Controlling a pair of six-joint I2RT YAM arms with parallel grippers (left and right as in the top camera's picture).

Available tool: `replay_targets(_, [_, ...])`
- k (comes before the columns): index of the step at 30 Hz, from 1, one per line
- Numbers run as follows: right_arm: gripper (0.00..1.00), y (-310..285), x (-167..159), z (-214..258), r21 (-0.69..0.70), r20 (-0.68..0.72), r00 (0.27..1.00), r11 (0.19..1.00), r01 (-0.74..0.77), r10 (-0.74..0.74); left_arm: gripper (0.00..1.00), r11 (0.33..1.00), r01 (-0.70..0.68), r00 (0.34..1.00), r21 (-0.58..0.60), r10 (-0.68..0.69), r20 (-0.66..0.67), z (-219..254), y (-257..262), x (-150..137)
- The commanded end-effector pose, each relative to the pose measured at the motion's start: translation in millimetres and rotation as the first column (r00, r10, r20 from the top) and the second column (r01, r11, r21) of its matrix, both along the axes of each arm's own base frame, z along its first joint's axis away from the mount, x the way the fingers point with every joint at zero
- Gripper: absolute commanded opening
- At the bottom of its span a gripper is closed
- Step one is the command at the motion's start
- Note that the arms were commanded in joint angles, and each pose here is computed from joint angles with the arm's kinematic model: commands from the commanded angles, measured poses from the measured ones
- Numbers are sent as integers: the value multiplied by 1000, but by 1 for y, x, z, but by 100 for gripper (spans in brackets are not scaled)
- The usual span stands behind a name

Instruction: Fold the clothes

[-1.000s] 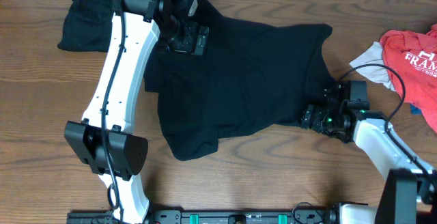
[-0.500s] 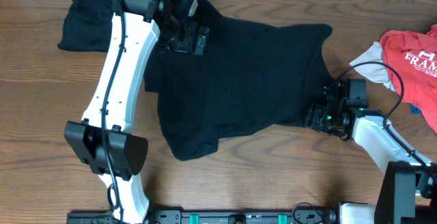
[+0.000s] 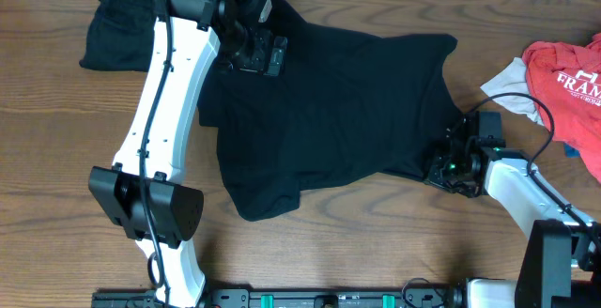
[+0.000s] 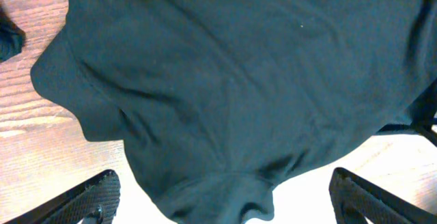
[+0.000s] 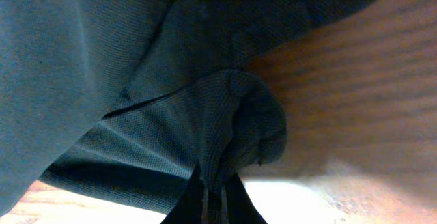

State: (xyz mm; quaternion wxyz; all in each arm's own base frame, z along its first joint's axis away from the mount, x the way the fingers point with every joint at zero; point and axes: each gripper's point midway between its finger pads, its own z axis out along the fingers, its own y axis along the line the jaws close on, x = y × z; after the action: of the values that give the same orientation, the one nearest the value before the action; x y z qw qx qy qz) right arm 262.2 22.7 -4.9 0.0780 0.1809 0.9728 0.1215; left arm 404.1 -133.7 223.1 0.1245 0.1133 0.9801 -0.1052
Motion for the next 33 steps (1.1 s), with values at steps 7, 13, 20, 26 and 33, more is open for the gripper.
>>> replay_targets(7, [1,-51,-37,25,-207,-157,968,965,161,-196,98,1000,-7,1000,13,7,6,1,6,0])
replay_targets(13, [1,-57,-48,56,-249,-196,963,959,135,-186,98,1000,-9,1000,15,9,-4,-2,7,2])
replay_targets(20, [32,-61,-56,59,-281,-226,958,954,109,-175,98,1000,-10,1000,22,11,-27,-4,9,-4])
replay_targets(26, [79,-62,-58,59,-285,-231,953,950,129,-198,98,999,-10,997,32,12,-74,-7,12,-15])
replay_targets(33, [84,-65,-32,71,-283,-138,970,947,155,-200,98,1000,25,979,-9,-27,-203,-8,-2,-48])
